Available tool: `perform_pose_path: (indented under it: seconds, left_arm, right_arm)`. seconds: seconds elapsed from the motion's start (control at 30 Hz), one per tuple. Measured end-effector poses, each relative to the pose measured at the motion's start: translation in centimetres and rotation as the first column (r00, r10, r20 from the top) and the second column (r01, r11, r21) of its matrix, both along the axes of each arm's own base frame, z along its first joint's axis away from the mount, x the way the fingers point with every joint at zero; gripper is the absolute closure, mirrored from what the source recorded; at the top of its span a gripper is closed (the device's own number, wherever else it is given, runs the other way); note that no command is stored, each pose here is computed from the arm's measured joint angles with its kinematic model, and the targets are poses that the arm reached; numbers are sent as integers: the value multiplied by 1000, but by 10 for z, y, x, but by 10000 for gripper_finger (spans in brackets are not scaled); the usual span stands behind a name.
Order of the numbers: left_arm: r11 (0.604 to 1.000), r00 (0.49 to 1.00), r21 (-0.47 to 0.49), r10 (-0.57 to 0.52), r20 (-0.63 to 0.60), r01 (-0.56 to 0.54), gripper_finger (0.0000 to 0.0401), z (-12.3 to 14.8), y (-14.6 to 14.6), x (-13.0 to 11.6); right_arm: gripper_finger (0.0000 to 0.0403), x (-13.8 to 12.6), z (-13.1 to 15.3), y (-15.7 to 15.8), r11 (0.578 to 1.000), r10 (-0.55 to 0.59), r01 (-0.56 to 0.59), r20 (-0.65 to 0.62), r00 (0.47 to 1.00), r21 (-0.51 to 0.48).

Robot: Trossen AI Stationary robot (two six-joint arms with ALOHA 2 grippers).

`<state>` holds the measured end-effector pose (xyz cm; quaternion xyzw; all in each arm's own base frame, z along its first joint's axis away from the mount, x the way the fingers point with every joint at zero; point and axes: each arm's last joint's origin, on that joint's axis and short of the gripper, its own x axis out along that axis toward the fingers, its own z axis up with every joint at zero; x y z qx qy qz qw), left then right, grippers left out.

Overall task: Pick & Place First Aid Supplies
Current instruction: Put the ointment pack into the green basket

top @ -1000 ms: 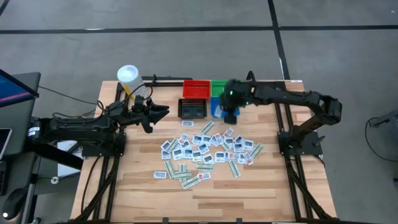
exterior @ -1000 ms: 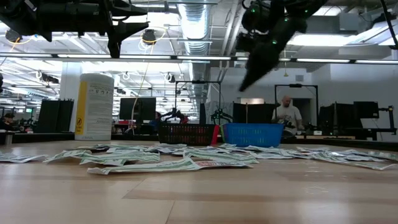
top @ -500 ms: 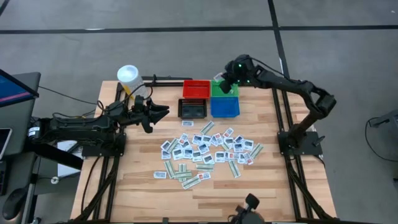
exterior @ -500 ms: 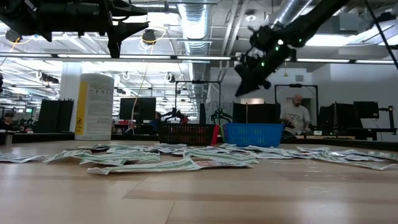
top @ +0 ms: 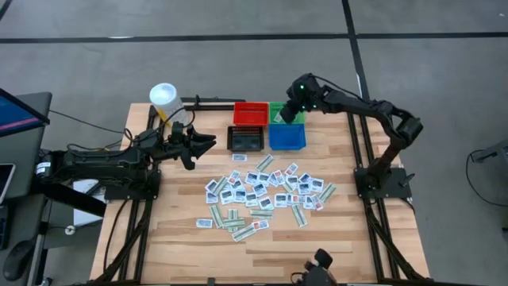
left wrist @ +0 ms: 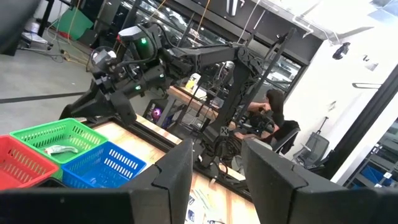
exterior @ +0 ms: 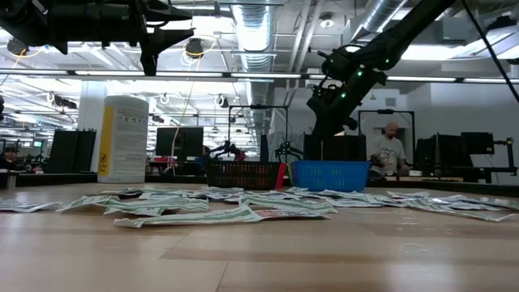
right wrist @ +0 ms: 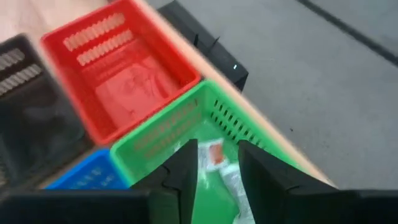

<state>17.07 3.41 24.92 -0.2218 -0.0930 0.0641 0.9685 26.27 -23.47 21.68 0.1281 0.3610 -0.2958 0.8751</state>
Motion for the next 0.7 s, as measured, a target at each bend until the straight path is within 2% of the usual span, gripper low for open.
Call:
perform_pose_path:
  seconds: [0.07,0.17,0.27,0.37,0.5,0.7]
  left_arm:
    - [1000,1000,0,0,0,0,261,0,0,0]
    - [1000,1000,0,0,0,0,261,0,0,0]
    - [1000,1000,0,0,0,0,261,0,0,0]
    - [1000,1000,0,0,0,0,261,0,0,0]
    - [1000,1000,3,-18,0,18,261,0,-1,0]
    - [999,999,6,-41,-3,41,261,-1,-1,0]
  right_arm:
    - [286,-1,7,7,999,38,-38,1,999,7]
    - [286,-3,17,25,987,158,-157,-26,987,30]
    - [291,-4,30,48,954,298,-297,-39,954,41]
    - [298,-9,33,71,921,387,-385,-34,921,63]
    - [307,-17,30,98,909,409,-405,-24,912,93]
    - [312,-28,11,129,909,367,-361,9,930,207]
